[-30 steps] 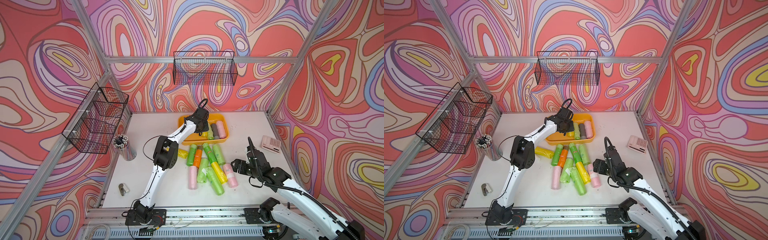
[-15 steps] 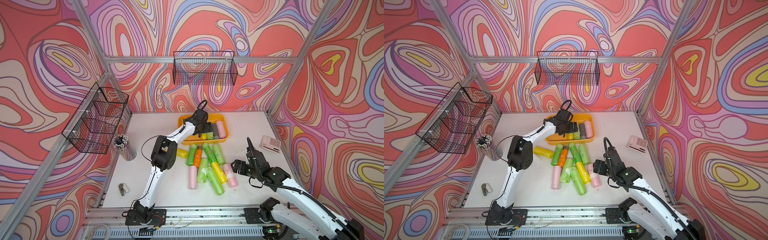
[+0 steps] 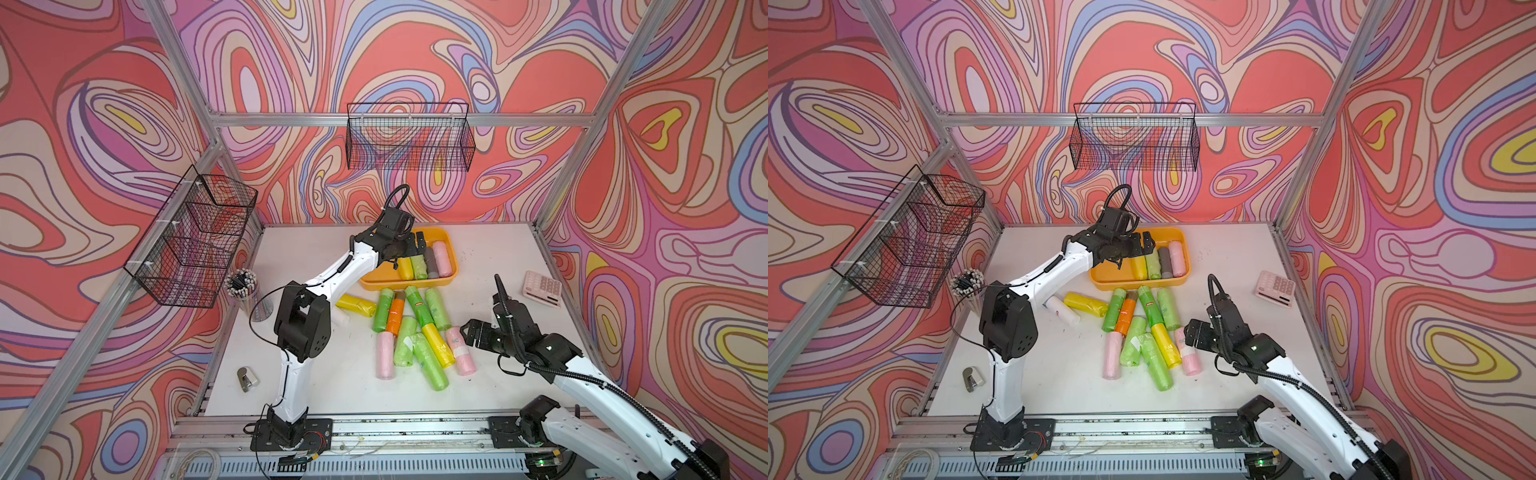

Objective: Put the roll of trash bags into the storage box
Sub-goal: Place the roll of trash bags in the storage box, then pick up the roll of trash bags from the center of the board.

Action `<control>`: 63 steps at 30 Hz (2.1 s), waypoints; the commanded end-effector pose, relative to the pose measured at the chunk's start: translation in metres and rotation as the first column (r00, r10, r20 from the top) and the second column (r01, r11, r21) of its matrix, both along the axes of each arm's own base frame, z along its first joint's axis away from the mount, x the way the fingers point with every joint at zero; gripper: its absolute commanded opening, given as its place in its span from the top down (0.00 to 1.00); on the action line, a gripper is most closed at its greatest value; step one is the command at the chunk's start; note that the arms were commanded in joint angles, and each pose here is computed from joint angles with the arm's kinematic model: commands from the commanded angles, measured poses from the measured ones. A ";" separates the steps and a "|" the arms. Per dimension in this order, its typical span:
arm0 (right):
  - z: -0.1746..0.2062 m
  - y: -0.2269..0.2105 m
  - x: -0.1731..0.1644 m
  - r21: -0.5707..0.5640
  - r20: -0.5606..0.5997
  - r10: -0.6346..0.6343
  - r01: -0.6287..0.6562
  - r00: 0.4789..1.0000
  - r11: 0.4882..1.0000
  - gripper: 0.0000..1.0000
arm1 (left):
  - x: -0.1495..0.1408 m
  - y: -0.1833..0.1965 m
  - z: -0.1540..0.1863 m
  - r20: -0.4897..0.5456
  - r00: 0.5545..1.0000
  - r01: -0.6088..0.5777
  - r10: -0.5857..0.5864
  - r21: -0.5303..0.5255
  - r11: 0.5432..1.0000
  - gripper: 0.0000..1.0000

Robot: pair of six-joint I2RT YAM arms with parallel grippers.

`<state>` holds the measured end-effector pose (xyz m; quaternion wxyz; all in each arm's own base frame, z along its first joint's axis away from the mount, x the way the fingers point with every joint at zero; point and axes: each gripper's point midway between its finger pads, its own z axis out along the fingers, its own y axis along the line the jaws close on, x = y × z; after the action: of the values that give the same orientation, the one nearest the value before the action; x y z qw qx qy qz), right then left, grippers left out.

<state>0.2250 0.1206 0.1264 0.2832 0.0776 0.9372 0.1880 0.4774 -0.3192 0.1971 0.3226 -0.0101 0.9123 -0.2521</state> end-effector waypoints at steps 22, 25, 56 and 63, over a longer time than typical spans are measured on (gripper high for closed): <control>-0.011 -0.004 -0.013 0.061 -0.039 -0.061 0.064 0.997 0.996 0.09 | -0.141 0.029 -0.002 0.002 0.998 0.058 -0.058 -0.011 0.998 0.00; -0.017 -0.007 -0.014 0.049 -0.047 -0.071 0.073 0.996 0.996 0.10 | -0.158 0.037 -0.003 0.005 0.999 0.054 -0.054 -0.003 0.999 0.00; -0.077 0.012 -0.009 0.052 -0.160 -0.014 0.022 0.987 0.998 0.41 | -0.253 0.096 -0.030 -0.098 0.995 0.001 -0.009 -0.084 0.996 0.00; -0.098 0.006 -0.014 0.014 -0.195 -0.028 0.032 0.980 0.999 0.40 | -0.252 0.094 -0.031 -0.100 0.995 0.002 -0.011 -0.090 0.996 0.00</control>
<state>0.2199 0.1367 0.0470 0.2084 0.1037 0.9498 0.2089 0.2296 -0.2268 0.1718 0.2852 -0.0284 0.9115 -0.2948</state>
